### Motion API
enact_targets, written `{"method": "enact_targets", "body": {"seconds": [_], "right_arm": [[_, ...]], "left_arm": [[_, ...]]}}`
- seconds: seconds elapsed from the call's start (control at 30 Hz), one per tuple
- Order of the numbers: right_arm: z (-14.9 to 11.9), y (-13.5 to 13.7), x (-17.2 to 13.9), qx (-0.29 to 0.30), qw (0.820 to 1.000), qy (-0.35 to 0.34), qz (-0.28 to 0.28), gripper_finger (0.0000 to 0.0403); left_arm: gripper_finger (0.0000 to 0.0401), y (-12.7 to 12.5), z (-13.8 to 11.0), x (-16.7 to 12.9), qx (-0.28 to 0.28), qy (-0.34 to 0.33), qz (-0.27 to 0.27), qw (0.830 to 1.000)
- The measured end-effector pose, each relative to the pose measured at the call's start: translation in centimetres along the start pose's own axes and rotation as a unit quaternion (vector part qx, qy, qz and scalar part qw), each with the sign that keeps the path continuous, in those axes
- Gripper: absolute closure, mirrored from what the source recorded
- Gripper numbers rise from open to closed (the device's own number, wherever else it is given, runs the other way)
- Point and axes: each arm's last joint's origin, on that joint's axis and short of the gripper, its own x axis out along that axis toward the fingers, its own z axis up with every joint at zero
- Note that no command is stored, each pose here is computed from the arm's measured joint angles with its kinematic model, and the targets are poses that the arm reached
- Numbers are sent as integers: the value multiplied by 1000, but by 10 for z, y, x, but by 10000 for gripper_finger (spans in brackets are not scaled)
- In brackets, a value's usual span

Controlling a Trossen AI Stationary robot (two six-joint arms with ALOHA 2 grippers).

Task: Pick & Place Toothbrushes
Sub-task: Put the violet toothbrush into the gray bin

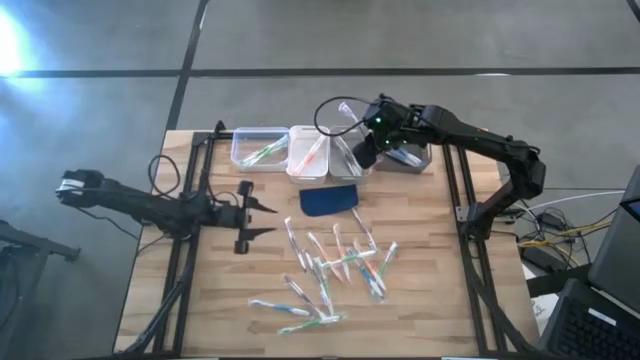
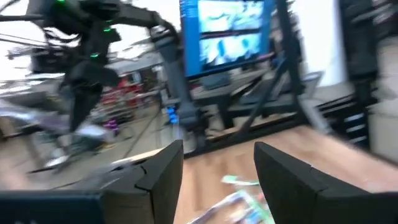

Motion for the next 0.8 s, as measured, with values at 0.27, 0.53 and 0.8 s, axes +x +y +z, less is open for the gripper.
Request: {"method": "enact_targets", "body": {"seconds": [0.27,0.53,0.8], "right_arm": [[5,-1,42,-13,999,32,-18,375],[5,-8,81,-5,996,77,-39,374],[5,-14,109,6,994,100,-45,374]], "left_arm": [[199,0,6,-3,-8,-20,-21,1000],[199,0,5,-3,-5,-18,-21,1000],[199,0,5,-3,-4,-18,-20,1000]]}}
